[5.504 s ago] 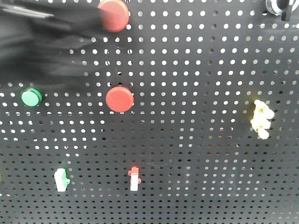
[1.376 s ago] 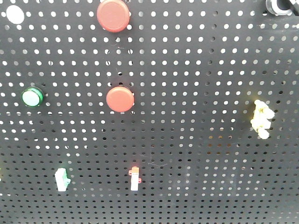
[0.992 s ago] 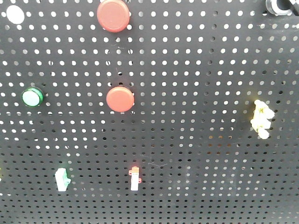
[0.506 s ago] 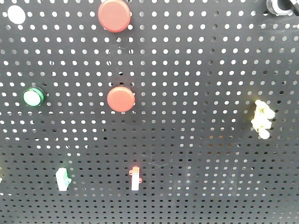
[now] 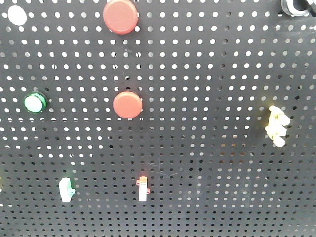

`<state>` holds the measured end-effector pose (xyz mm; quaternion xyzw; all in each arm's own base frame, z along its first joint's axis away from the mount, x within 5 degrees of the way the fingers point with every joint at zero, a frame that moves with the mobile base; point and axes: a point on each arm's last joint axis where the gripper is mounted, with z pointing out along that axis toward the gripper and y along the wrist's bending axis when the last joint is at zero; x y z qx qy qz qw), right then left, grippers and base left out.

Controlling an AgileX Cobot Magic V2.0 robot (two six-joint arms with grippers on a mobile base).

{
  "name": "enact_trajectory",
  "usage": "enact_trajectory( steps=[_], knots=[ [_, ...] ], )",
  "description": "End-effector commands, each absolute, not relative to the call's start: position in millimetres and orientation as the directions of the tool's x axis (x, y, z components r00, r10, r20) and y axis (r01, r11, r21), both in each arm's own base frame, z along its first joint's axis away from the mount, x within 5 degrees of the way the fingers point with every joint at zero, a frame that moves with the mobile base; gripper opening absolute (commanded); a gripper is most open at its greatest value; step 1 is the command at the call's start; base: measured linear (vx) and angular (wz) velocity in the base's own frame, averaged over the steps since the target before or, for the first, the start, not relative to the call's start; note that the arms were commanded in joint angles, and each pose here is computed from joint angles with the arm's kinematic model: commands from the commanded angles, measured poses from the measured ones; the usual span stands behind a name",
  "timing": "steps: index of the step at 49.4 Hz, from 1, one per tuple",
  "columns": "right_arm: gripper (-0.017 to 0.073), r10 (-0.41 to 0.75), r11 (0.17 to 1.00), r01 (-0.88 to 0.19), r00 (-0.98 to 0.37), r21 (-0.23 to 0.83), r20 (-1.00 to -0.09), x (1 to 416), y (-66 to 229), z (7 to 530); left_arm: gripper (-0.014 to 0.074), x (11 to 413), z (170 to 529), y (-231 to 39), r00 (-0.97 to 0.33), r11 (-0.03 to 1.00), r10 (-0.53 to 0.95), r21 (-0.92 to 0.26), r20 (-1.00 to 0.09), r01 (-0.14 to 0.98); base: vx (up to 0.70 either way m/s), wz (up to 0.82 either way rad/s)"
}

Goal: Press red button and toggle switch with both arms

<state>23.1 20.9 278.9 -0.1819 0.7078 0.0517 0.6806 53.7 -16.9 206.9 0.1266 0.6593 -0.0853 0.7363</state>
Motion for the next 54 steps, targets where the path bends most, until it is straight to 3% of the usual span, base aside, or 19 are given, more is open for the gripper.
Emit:
enact_trajectory(
  steps=[1, 16, 19, 23, 28, 32, 42, 54],
  knots=[
    [-0.0003, -0.161, 0.942, -0.287, 0.066, -0.174, -0.985, 23, 19, 293, 0.0002, 53, 204, -17, 0.175, 0.955, 0.012, 0.064, -0.984, 0.29, 0.0, 0.0],
    [-0.0003, -0.203, 0.94, -0.266, 0.069, -0.214, -0.977, 24, 17, 293, 0.0002, 53, 204, -17, 0.176, 0.955, 0.012, 0.064, -0.984, 0.29, 0.0, 0.0],
    [-0.0003, -0.204, 0.954, -0.218, 0.043, -0.208, -0.978, 25, 14, 291, 0.0002, 53, 204, -17, 0.176, 0.955, 0.012, 0.064, -0.984, 0.29, 0.0, 0.0],
    [-0.0003, -0.104, 0.991, -0.085, -0.002, -0.104, -0.995, 27, 6, 290, 0.0002, 53, 204, -17, 0.176, 0.955, 0.012, 0.064, -0.984, 0.29, 0.0, 0.0],
    [-0.0003, -0.004, 0.996, 0.086, 0.013, -0.003, -1.0, 35, -3, 278, 0.0002, 53, 204, -17, 0.176, 0.955, 0.013, 0.064, -0.984, 0.29, 0.0, 0.0],
    [-0.0003, 0.02, 0.989, 0.143, 0.044, 0.026, -0.999, 43, -7, 260, 0.0002, 53, 204, -17, 0.176, 0.955, 0.013, 0.064, -0.984, 0.29, 0.0, 0.0],
    [-0.0003, -0.002, 0.991, 0.132, 0.052, 0.005, -0.999, 58, -8, 201, 0.0002, 53, 204, -17, 0.176, 0.955, 0.013, 0.064, -0.984, 0.29, 0.0, 0.0],
    [-0.0003, -0.011, 0.991, 0.136, 0.01, -0.01, -1.0, 58, -8, 196, 0.0002, 53, 204, -17, 0.176, 0.955, 0.013, 0.064, -0.984, 0.29, 0.0, 0.0]
  ],
)
